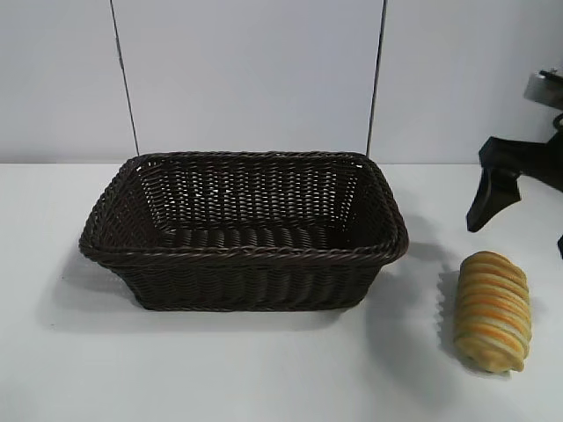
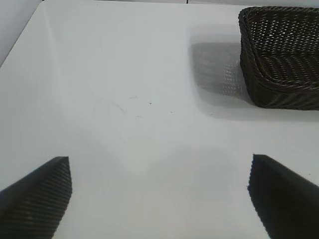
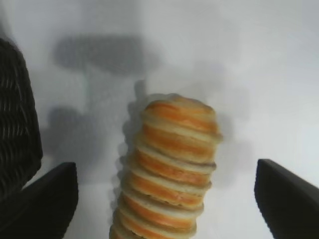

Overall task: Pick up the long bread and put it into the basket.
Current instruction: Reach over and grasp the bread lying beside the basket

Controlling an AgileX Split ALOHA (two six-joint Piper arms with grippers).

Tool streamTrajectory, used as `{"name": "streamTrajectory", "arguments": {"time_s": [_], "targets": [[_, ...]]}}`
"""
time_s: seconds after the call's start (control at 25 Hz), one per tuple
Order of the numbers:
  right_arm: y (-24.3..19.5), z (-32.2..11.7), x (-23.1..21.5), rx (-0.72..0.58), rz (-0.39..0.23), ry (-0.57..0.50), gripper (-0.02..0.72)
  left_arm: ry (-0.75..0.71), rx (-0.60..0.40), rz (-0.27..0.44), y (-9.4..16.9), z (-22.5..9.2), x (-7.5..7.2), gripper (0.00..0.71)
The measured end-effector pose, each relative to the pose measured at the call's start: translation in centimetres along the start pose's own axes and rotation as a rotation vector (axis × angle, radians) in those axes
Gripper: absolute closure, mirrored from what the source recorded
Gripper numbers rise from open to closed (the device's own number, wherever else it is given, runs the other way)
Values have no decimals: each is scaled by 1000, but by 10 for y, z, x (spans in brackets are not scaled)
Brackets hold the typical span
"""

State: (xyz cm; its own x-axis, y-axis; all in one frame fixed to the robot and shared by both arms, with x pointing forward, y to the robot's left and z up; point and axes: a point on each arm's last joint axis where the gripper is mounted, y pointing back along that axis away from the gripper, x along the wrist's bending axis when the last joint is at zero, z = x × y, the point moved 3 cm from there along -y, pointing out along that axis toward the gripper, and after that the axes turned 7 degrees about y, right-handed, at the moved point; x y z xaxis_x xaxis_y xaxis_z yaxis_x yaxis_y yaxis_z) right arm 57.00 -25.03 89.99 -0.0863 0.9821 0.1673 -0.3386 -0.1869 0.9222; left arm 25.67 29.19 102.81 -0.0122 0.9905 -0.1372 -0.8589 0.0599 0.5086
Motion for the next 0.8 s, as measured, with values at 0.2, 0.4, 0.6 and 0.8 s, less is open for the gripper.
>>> {"name": "streamTrajectory", "arguments": {"time_s": [0.2,0.4,0.6,0.8], "targets": [[0,-1,-3,9,-22,23,21,26,6,-53,0,-1,-6,15],[0,-1,-5,10,-42,28,21,16,5,-43,0,-1,-5,15],[0,-1,-6,10,-47,36,21,3,3,-22,0,-1,-3,15],[0,-2,-7,14,-61,35,21,-3,2,-9,0,0,-1,15]]}}
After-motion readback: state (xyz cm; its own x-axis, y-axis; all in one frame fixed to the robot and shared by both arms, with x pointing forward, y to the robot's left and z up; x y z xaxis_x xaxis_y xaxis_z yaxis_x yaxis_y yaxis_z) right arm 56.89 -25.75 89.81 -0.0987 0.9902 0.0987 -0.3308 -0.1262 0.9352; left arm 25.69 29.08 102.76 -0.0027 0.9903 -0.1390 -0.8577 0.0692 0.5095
